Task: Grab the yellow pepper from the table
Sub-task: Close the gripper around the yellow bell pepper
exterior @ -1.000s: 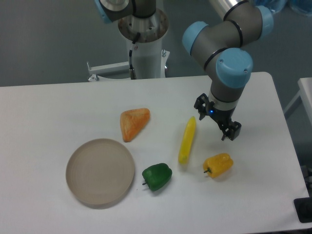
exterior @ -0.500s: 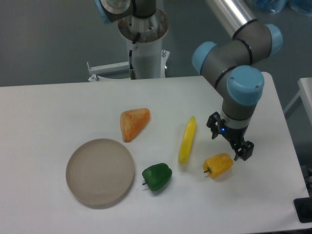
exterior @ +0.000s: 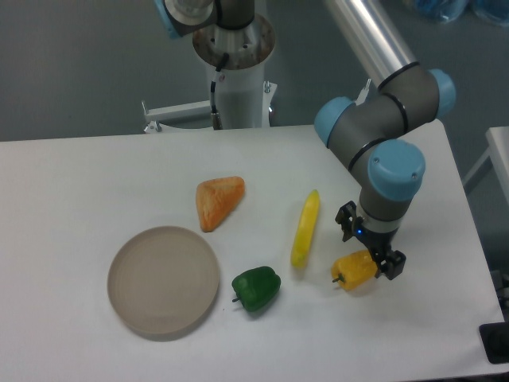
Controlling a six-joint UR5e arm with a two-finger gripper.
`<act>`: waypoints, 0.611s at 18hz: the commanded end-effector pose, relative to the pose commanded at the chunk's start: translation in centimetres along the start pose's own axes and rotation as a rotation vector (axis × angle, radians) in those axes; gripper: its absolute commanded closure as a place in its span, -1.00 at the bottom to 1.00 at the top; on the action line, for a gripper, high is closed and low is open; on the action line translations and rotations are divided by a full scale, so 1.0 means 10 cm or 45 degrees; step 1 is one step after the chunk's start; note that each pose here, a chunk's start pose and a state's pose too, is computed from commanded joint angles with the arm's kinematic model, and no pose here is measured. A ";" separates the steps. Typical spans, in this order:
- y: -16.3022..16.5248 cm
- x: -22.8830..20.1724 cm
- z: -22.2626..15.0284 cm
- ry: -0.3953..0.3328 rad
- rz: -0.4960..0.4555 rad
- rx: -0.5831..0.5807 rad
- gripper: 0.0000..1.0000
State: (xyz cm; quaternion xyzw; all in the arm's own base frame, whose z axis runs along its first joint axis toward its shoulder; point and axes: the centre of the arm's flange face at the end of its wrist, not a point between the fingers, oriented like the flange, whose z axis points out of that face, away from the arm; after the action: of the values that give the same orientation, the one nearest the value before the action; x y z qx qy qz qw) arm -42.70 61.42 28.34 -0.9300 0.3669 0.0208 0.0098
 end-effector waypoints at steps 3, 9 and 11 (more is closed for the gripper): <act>0.00 0.02 0.07 0.018 0.018 0.000 -1.00; -0.02 -0.01 0.17 0.006 0.020 0.000 -1.00; -0.03 -0.01 0.20 0.010 0.020 0.000 -1.00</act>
State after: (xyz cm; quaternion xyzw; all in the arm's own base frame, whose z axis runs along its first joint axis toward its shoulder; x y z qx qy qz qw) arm -42.63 61.82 26.30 -0.9272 0.3741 0.0173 0.0083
